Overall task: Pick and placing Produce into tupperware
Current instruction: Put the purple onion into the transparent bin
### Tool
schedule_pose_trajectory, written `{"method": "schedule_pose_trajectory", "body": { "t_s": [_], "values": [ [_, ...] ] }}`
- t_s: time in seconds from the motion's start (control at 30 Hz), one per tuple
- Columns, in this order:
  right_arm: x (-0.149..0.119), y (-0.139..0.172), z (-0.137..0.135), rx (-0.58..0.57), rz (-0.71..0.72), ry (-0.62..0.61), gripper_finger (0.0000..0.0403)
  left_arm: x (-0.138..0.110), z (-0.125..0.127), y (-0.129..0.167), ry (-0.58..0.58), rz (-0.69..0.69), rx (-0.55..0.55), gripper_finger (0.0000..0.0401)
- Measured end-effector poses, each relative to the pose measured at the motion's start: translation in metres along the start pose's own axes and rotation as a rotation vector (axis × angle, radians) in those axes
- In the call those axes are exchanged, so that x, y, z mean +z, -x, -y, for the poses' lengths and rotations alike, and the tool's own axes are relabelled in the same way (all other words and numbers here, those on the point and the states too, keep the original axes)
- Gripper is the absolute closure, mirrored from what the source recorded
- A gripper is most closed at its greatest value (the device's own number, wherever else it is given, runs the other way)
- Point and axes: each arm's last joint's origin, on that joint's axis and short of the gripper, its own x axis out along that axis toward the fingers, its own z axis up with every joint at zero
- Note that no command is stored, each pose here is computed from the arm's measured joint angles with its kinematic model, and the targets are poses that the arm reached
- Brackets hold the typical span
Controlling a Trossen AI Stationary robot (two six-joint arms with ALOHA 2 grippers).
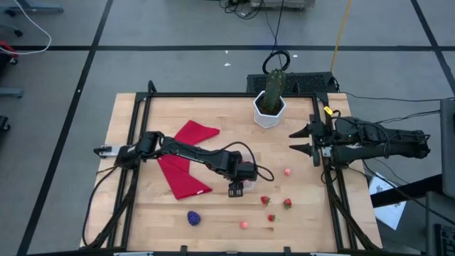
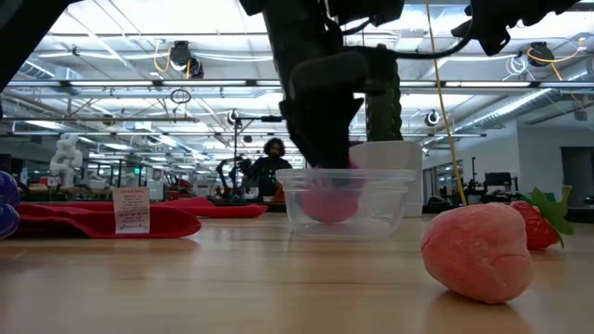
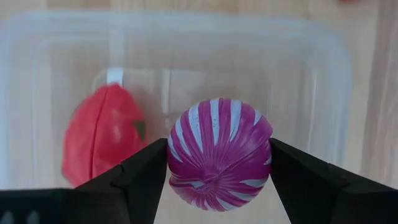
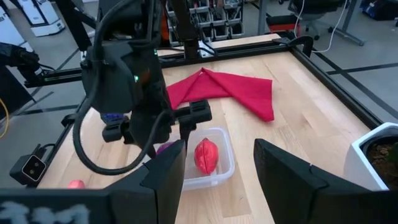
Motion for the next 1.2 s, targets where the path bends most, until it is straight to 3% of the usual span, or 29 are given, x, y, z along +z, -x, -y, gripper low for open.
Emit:
{"method": "schedule_pose_trajectory", "body": {
  "t_s": [1.2],
  "values": [
    [0.0, 0.0, 0.0, 0.001, -0.001, -0.001, 0.0218, 0.0, -0.007, -0.016, 0.032, -0.026, 0.02, 0.0132]
  ]
}}
